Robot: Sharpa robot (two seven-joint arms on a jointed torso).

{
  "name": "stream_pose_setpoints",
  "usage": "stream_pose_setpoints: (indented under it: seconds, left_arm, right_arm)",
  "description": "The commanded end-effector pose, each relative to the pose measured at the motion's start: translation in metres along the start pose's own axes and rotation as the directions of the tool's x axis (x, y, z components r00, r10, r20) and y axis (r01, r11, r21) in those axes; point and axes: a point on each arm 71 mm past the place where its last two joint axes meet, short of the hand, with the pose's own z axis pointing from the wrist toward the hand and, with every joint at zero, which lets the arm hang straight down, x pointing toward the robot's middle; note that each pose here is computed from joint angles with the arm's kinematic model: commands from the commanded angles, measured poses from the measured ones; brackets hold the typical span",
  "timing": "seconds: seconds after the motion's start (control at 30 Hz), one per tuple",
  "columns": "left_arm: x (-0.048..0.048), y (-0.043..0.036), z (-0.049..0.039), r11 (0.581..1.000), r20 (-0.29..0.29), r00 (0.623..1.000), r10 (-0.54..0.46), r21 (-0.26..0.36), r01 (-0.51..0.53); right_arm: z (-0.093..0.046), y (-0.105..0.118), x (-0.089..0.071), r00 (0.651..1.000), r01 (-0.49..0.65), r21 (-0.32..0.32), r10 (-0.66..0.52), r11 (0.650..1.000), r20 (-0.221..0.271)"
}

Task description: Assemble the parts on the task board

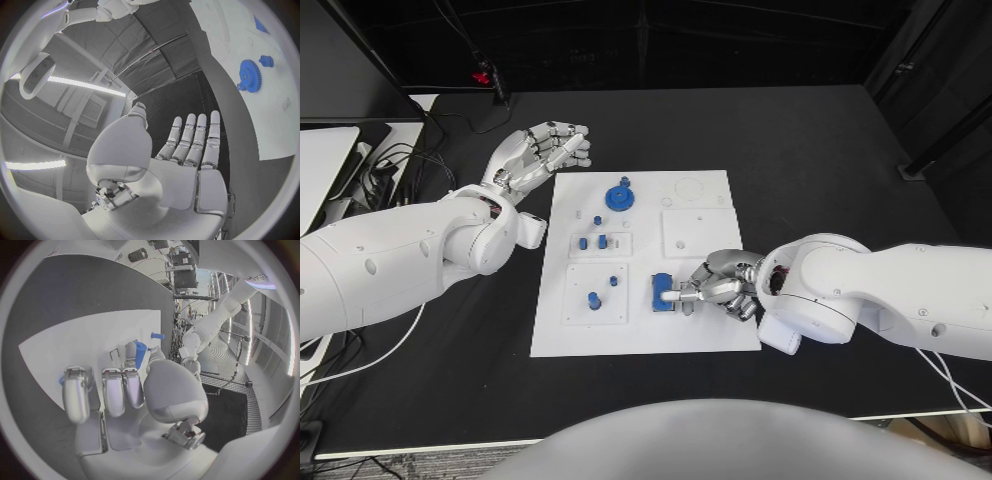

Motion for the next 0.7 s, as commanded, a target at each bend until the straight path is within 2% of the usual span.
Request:
stream_pose_setpoints:
  seconds: [0.03,0.7]
  left_arm:
    - [0.0009,-0.0038,0.0007,0.999,-0.008,1.000,-0.009,0.044,0.010]
    - [0.0011,-0.0037,0.0003,0.999,-0.009,1.000,-0.010,0.044,0.011]
  right_arm:
    - [0.0008,-0.0007,0.0026,0.999,0.034,0.035,-0.033,0.999,-0.034]
    - [0.0074,0.0039,0.0040,0.998,0.044,0.039,-0.043,0.998,-0.038]
